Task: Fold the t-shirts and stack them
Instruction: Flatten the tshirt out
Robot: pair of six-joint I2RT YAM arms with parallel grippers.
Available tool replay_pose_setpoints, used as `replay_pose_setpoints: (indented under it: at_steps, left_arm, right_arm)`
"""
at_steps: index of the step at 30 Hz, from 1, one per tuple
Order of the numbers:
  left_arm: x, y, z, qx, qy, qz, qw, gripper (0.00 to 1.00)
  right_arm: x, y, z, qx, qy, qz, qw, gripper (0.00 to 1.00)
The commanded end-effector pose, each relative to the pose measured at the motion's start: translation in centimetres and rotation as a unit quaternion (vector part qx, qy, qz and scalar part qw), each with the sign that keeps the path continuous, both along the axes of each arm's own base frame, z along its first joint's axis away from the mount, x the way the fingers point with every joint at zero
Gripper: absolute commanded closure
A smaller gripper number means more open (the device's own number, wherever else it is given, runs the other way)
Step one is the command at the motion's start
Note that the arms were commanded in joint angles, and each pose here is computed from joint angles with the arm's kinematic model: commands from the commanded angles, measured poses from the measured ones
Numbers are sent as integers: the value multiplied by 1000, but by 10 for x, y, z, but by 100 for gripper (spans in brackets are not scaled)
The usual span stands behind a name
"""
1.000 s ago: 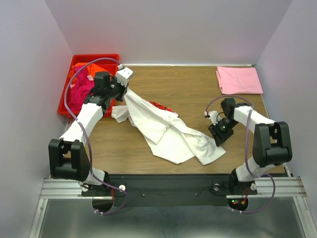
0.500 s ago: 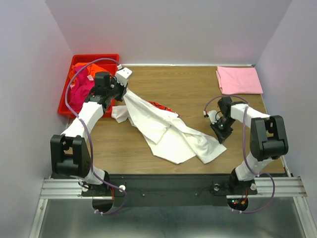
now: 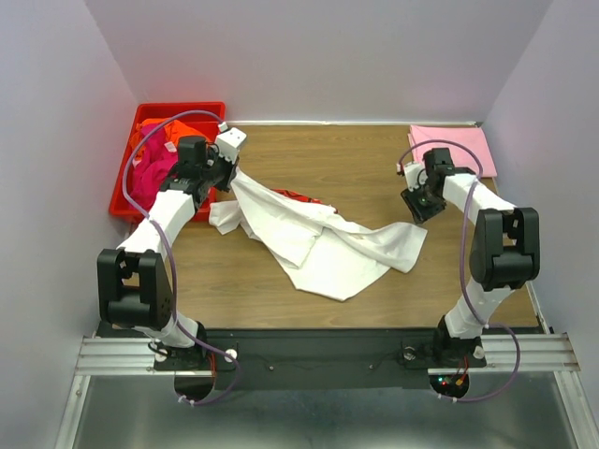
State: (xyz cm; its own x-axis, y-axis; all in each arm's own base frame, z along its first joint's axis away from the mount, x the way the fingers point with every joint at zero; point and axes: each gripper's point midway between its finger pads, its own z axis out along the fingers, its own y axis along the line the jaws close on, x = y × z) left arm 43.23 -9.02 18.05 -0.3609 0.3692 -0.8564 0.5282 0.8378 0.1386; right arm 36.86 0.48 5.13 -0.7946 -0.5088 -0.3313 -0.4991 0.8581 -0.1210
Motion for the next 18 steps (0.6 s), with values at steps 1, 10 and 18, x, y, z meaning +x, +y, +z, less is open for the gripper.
replay_pose_setpoints:
  at_steps: [1,10,18]
  left_arm:
    - [9,-1,27,-12,-40,-1,999,100]
    - [12,-2,30,-12,-51,-3,999,100]
    - [11,-3,25,-15,-45,-3,999,100]
  right_arm:
    - [-6,2,8,66,-1,-37,997,56]
    - [-19,-3,-19,137,57,-96,984,46]
    - [-28,4,-37,150,85,-97,980,46]
